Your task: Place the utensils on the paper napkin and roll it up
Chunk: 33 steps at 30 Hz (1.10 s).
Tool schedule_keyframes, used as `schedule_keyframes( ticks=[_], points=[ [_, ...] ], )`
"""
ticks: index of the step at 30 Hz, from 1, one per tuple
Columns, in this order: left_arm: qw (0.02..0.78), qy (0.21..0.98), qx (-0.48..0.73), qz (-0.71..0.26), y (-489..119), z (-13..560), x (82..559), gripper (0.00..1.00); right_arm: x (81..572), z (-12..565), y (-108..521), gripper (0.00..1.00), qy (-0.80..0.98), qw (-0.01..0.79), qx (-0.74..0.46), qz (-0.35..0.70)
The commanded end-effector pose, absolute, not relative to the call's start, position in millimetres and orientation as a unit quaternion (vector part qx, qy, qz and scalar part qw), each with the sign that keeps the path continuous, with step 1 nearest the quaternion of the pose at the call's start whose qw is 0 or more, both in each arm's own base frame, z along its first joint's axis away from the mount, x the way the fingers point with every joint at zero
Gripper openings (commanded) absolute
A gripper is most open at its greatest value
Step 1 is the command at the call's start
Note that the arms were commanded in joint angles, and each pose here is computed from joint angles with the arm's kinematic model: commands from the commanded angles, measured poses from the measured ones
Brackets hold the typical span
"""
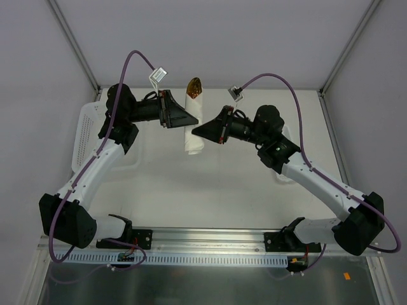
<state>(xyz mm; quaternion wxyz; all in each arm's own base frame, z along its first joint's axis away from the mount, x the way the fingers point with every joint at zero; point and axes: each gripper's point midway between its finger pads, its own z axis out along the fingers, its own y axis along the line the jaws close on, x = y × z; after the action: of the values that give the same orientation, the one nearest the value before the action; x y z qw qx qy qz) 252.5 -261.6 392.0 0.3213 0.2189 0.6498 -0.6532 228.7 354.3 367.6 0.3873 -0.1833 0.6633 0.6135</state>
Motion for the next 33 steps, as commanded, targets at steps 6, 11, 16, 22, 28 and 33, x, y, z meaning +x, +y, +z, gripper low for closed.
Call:
schedule_keyframes(
  ticks=[6,11,16,22,28,33],
  points=[
    [0.297,0.652,0.218,-0.663,-261.7,376.8,237.6,0.53,223.5,427.7,347.9,0.00,0.597,0.454,-0.208,0.627],
    [0.302,0.651,0.216,-0.662,-261.7,381.0,238.3,0.41,224.2,422.9,349.3,0.00,0.602,0.448,-0.207,0.628],
    [0.307,0.649,0.217,-0.662,-261.4,383.8,238.3,0.17,227.9,412.5,347.3,0.00,0.615,0.449,-0.196,0.618],
    [0.306,0.655,0.207,-0.659,-261.1,381.7,242.2,0.00,235.2,404.1,342.1,0.03,0.638,0.456,-0.183,0.593],
    [0.312,0.668,0.209,-0.642,-255.9,378.5,248.3,0.00,238.3,393.8,338.6,0.43,0.655,0.453,-0.181,0.578],
    [0.316,0.695,0.211,-0.610,-240.1,361.0,254.2,0.00,245.4,387.7,323.0,0.65,0.666,0.458,-0.169,0.564]
  ],
)
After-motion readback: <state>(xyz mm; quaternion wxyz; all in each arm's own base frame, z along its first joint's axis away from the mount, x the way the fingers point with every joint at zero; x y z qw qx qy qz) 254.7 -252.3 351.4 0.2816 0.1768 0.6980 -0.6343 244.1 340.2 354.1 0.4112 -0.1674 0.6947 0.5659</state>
